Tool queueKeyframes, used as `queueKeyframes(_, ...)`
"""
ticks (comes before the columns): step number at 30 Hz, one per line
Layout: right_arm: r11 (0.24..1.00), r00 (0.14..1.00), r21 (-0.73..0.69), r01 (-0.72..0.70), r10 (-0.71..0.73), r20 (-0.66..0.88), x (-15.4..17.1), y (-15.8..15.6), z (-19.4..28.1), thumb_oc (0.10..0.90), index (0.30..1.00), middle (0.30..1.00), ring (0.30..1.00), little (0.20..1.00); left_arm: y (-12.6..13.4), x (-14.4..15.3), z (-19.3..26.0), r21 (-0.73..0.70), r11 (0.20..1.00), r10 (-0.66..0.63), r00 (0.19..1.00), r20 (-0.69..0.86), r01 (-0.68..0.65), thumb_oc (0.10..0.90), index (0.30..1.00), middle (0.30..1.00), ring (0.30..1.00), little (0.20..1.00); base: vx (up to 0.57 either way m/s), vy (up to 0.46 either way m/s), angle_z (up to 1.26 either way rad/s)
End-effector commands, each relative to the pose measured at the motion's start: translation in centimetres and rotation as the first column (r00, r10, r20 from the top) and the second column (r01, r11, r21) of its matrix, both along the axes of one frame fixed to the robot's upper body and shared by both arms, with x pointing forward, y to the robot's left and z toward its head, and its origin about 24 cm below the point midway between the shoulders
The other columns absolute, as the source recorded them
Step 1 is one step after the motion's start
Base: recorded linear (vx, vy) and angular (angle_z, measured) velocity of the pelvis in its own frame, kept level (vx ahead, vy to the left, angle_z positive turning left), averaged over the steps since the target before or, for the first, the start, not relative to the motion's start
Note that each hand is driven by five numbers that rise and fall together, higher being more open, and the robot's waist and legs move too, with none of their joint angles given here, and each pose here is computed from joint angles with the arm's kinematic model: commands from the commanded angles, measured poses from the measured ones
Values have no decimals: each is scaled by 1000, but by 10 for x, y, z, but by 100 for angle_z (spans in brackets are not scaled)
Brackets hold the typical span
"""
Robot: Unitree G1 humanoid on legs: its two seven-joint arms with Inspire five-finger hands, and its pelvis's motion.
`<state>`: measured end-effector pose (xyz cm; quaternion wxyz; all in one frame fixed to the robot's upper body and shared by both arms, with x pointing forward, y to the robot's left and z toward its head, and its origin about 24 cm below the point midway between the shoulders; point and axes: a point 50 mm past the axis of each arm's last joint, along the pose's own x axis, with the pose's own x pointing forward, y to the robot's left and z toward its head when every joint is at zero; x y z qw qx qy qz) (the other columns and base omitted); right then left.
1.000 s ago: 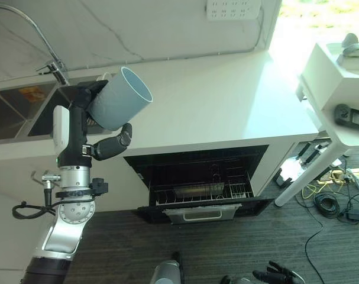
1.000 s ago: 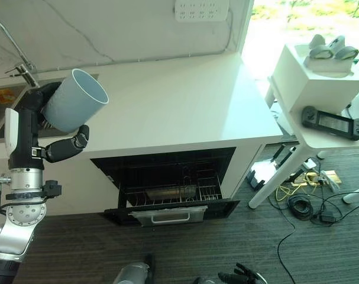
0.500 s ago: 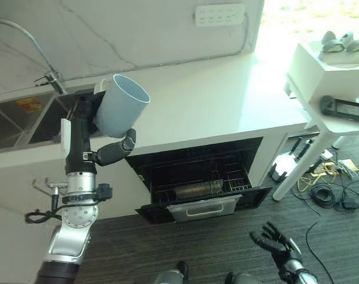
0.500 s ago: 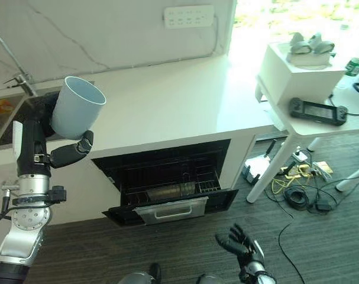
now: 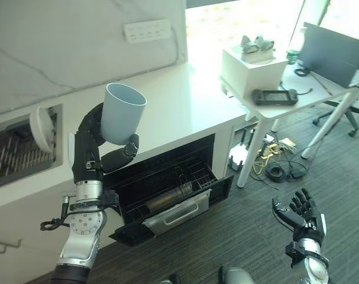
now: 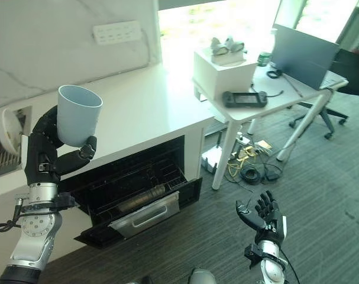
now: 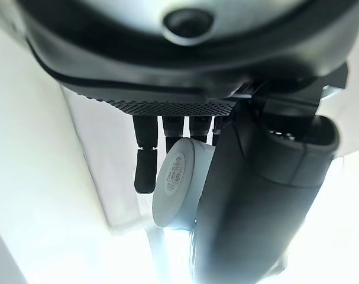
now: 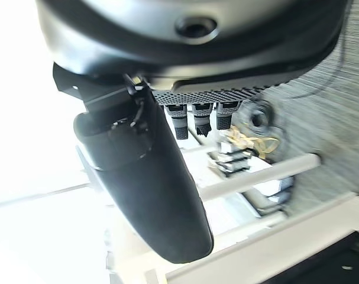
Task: Place the dishes in the dishwasher.
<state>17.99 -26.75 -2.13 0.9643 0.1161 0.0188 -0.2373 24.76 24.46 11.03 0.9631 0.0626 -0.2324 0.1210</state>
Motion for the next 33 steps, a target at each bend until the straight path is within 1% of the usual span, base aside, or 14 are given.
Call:
queueKeyframes(1,959,908,-258,-119,210,363,36,5,81,800,900,900,900,900,-8,-1,54,-18,996,-74,933,352,85,400,300,300,300,300,-21,26,-37)
queueKeyframes(3,947,888,-287,-143,251,385,38,9,89,800,900,900,900,900,-12,-1,54,-17,995,-81,928,364,94,400,300,300,300,300,-13,14,-38)
queueKeyframes(6,922,810,-309,-233,360,462,41,16,110,800,900,900,900,900,-22,2,55,-10,994,-94,918,385,106,400,300,300,300,300,-8,10,-30)
queueKeyframes(7,880,752,-333,-339,466,467,45,24,119,800,900,900,900,900,-29,5,54,10,993,-109,918,380,114,400,300,300,300,300,-13,-4,-23)
queueKeyframes(10,796,633,-383,-469,605,483,50,39,135,800,900,900,900,900,-37,8,52,51,992,-128,920,371,117,400,300,300,300,300,-18,-15,-20)
queueKeyframes(11,753,572,-400,-522,657,491,52,47,142,800,900,900,900,900,-41,8,52,73,991,-130,918,374,111,400,300,300,300,300,-8,-28,-6)
queueKeyframes(12,691,479,-408,-597,715,509,56,60,153,800,900,900,900,900,-48,9,50,103,991,-116,916,384,82,400,300,300,300,300,2,-33,-2)
queueKeyframes(15,596,343,-375,-710,757,555,61,90,164,800,900,900,900,900,-59,10,45,130,991,-85,909,407,35,400,300,300,300,300,14,-15,3)
queueKeyframes(17,547,289,-337,-766,761,580,65,108,166,800,900,900,900,900,-66,11,43,157,987,-49,902,429,-21,400,300,300,300,300,20,-17,11)
queueKeyframes(19,528,273,-301,-794,752,600,69,119,168,800,900,900,900,900,-69,11,39,164,983,3,895,445,-85,400,300,300,300,300,26,-9,14)
queueKeyframes(25,508,260,-258,-822,738,622,71,133,169,800,900,900,900,900,-80,10,34,175,980,-1,888,461,-90,400,300,300,300,300,12,0,16)
queueKeyframes(27,540,335,-204,-817,731,594,78,138,165,800,900,900,900,900,-87,11,31,184,976,10,874,486,-113,400,300,300,300,300,-11,-8,21)
queueKeyframes(31,548,374,-143,-824,715,591,82,140,159,800,900,900,900,900,-88,6,26,185,974,19,866,501,-129,400,300,300,300,300,-16,-13,17)
queueKeyframes(33,539,375,-121,-834,713,592,84,142,156,800,900,900,900,900,-88,5,24,183,973,28,864,502,-138,400,300,300,300,300,-8,-13,7)
